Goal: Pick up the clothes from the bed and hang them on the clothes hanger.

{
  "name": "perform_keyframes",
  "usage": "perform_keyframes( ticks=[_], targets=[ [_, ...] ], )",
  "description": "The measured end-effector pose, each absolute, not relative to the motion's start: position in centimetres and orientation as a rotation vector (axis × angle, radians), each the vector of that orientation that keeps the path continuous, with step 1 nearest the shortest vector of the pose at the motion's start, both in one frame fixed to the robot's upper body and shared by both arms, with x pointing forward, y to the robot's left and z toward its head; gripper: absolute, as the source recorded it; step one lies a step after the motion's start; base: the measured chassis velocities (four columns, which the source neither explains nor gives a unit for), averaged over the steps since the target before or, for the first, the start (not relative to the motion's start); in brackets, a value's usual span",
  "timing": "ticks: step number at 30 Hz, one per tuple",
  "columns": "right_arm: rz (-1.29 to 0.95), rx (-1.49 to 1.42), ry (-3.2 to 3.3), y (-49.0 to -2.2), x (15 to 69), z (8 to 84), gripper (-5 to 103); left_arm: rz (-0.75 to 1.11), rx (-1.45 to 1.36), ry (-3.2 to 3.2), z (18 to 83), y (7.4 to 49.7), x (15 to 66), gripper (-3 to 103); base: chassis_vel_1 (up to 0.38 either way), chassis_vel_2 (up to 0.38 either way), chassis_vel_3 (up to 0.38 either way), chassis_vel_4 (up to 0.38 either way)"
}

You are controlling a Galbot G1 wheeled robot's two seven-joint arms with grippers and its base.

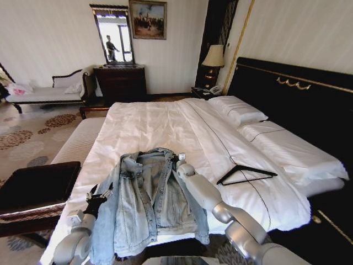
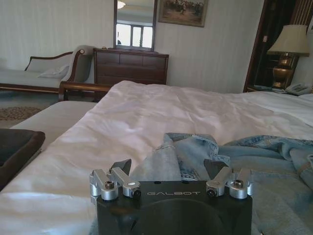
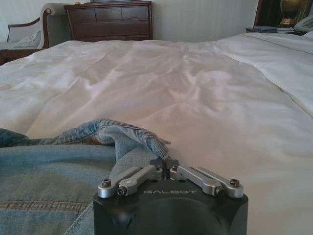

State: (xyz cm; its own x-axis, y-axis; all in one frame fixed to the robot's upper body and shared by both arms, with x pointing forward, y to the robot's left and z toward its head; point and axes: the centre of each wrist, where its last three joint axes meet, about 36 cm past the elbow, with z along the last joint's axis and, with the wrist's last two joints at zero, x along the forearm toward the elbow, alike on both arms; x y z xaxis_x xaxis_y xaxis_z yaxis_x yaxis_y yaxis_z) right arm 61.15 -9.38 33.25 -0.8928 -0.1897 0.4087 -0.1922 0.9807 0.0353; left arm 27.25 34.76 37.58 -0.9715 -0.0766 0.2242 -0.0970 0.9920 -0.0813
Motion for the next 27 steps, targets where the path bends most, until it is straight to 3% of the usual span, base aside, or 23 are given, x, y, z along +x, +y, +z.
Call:
perform_keyframes(
  ticks=[4, 8, 11, 13, 15, 16, 17, 19, 22, 24, 27],
  targets=[
    [0.031, 0.274, -2.706, -9.5, 61.0, 33.0, 13, 0.137, 0.115, -2.913, 37.7, 34.3, 27.4, 85, 0.000, 0.000, 0.000, 0.000],
    [0.037, 0.286, -2.726, -9.7, 60.5, 33.4, 34, 0.135, 0.104, -2.911, 37.9, 33.9, 27.5, 85, 0.000, 0.000, 0.000, 0.000],
    [0.026, 0.294, -2.737, -9.9, 60.2, 33.8, 40, 0.132, 0.103, -2.910, 38.0, 33.9, 27.5, 82, 0.000, 0.000, 0.000, 0.000],
    [-0.005, 0.311, -2.764, -10.3, 59.4, 34.9, 51, 0.128, 0.099, -2.908, 38.1, 33.9, 27.5, 89, 0.000, 0.000, 0.000, 0.000],
    [-0.017, 0.320, -2.775, -10.5, 59.1, 35.4, 51, 0.127, 0.096, -2.907, 38.2, 33.9, 27.5, 92, 0.000, 0.000, 0.000, 0.000],
    [-0.029, 0.328, -2.784, -10.8, 58.6, 35.8, 62, 0.126, 0.091, -2.907, 38.3, 33.8, 27.5, 93, 0.000, 0.000, 0.000, 0.000],
    [-0.039, 0.336, -2.791, -11.1, 58.3, 36.2, 62, 0.124, 0.086, -2.905, 38.3, 33.7, 27.5, 93, 0.000, 0.000, 0.000, 0.000],
    [-0.074, 0.342, -2.796, -11.6, 57.6, 36.9, 73, 0.123, 0.080, -2.905, 38.4, 33.6, 27.8, 94, 0.000, 0.000, 0.000, 0.000],
    [-0.112, 0.344, -2.797, -12.1, 57.0, 37.6, 73, 0.122, 0.070, -2.905, 38.4, 33.3, 28.4, 94, 0.000, 0.000, 0.000, 0.000],
    [-0.119, 0.342, -2.795, -12.9, 56.7, 37.7, 90, 0.123, 0.052, -2.900, 38.3, 32.9, 28.9, 97, 0.000, 0.000, 0.000, 0.000],
    [-0.112, 0.356, -2.787, -13.4, 56.6, 37.5, 98, 0.127, 0.028, -2.895, 38.3, 32.3, 29.4, 94, 0.000, 0.000, 0.000, 0.000]
  ],
)
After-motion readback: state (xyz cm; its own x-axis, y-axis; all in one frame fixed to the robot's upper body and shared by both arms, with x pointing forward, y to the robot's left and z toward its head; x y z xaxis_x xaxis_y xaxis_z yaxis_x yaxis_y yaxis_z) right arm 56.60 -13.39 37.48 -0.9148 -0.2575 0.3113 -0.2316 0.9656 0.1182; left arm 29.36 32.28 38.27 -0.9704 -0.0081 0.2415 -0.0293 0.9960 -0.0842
